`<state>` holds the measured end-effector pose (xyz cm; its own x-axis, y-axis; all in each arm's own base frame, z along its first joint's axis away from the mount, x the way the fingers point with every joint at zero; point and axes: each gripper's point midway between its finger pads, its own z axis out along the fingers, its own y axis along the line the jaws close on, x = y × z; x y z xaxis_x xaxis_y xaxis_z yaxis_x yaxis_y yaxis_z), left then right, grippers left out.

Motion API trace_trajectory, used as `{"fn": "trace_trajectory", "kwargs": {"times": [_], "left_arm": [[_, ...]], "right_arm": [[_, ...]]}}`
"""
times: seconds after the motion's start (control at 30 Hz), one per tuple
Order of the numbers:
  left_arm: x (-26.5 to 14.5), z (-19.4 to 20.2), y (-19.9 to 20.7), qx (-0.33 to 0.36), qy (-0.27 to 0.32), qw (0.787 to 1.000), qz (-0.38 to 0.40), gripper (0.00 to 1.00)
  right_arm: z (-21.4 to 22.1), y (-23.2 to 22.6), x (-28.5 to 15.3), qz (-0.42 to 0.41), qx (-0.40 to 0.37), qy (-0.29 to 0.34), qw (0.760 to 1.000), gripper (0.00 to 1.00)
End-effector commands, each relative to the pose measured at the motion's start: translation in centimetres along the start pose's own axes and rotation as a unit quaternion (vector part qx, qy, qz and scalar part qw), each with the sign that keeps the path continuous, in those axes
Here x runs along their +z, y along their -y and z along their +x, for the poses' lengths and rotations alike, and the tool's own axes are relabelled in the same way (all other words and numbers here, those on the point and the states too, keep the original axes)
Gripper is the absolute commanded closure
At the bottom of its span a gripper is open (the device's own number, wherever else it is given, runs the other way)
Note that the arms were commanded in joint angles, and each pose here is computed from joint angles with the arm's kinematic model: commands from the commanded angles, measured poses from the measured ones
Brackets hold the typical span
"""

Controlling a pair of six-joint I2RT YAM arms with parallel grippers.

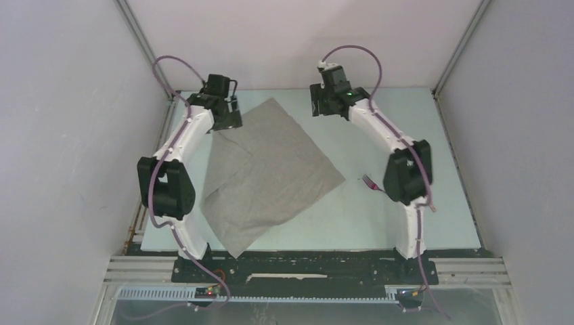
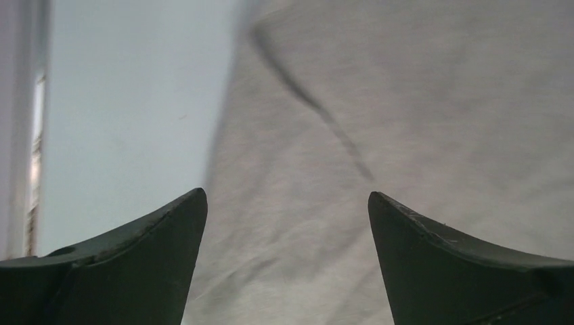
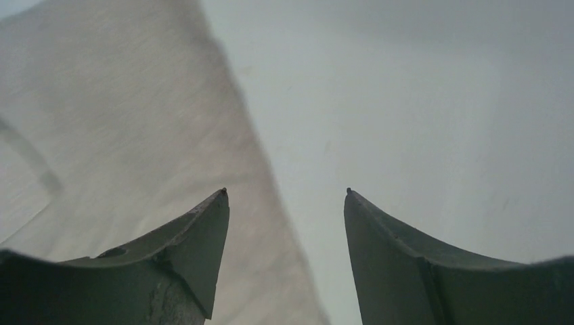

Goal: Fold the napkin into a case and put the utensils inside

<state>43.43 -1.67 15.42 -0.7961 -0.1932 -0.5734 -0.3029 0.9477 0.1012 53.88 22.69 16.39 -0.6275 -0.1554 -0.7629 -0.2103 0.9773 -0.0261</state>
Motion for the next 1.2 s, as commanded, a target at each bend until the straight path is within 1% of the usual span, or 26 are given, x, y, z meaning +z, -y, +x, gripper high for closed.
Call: {"fn": "trace_trajectory", "kwargs": {"times": [0.0, 0.07, 0.13, 0.17, 0.2, 0.3, 0.37, 0.4, 0.43, 0.47, 0.57, 0.67, 0.87, 0.97, 1.07, 1.17], "left_arm": [[-0.6, 0.7, 7.8, -0.004, 0.016, 0.996, 0.084, 0.04], [0.9, 2.6, 9.3, 0.001, -0.009, 0.997, 0.076, 0.12], [2.4, 4.1, 10.2, 0.009, -0.027, 0.998, 0.064, 0.24], [3.0, 4.7, 10.5, 0.015, -0.036, 0.998, 0.058, 0.29], [3.4, 5.1, 10.8, 0.020, -0.039, 0.998, 0.055, 0.30], [4.6, 6.0, 11.5, 0.035, -0.048, 0.997, 0.055, 0.31], [5.3, 6.2, 11.6, 0.041, -0.050, 0.997, 0.051, 0.31], [5.5, 6.2, 11.5, 0.043, -0.049, 0.997, 0.048, 0.33], [5.7, 6.3, 11.4, 0.045, -0.050, 0.997, 0.044, 0.38], [5.7, 6.3, 11.5, 0.047, -0.051, 0.997, 0.044, 0.41], [6.1, 7.0, 11.4, 0.050, -0.061, 0.996, 0.042, 0.42], [6.3, 7.9, 11.0, 0.054, -0.075, 0.995, 0.036, 0.48], [6.1, 8.6, 10.2, 0.055, -0.074, 0.995, 0.031, 0.55], [6.6, 9.4, 10.1, 0.058, -0.085, 0.994, 0.029, 0.56], [6.9, 9.4, 9.7, 0.059, -0.083, 0.995, 0.021, 0.56], [7.0, 8.9, 9.1, 0.055, -0.079, 0.995, 0.015, 0.60]], "right_arm": [[3.0, -4.5, -7.2, -0.154, 0.173, -0.051, 0.971, 0.30], [6.0, -6.2, -8.0, -0.221, 0.230, -0.080, 0.944, 0.30], [8.5, -6.9, -8.6, -0.256, 0.256, -0.101, 0.927, 0.28], [10.0, -6.8, -8.5, -0.250, 0.262, -0.114, 0.925, 0.29], [10.9, -6.6, -8.3, -0.243, 0.265, -0.127, 0.924, 0.30], [13.5, -6.1, -7.6, -0.220, 0.261, -0.163, 0.926, 0.32], [14.9, -5.7, -7.1, -0.201, 0.266, -0.176, 0.926, 0.32], [15.4, -5.5, -7.0, -0.193, 0.270, -0.181, 0.926, 0.32], [15.9, -5.4, -6.9, -0.189, 0.273, -0.184, 0.925, 0.32], [16.1, -5.3, -6.9, -0.186, 0.276, -0.187, 0.924, 0.32], [16.6, -5.2, -6.8, -0.181, 0.280, -0.193, 0.923, 0.32], [16.7, -5.0, -6.9, -0.177, 0.280, -0.191, 0.924, 0.32], [16.8, -4.8, -6.9, -0.172, 0.282, -0.190, 0.925, 0.33], [16.8, -4.9, -7.0, -0.173, 0.282, -0.191, 0.924, 0.34], [16.8, -4.9, -7.0, -0.170, 0.281, -0.190, 0.925, 0.34], [17.1, -4.8, -6.7, -0.165, 0.280, -0.192, 0.926, 0.35]]}}
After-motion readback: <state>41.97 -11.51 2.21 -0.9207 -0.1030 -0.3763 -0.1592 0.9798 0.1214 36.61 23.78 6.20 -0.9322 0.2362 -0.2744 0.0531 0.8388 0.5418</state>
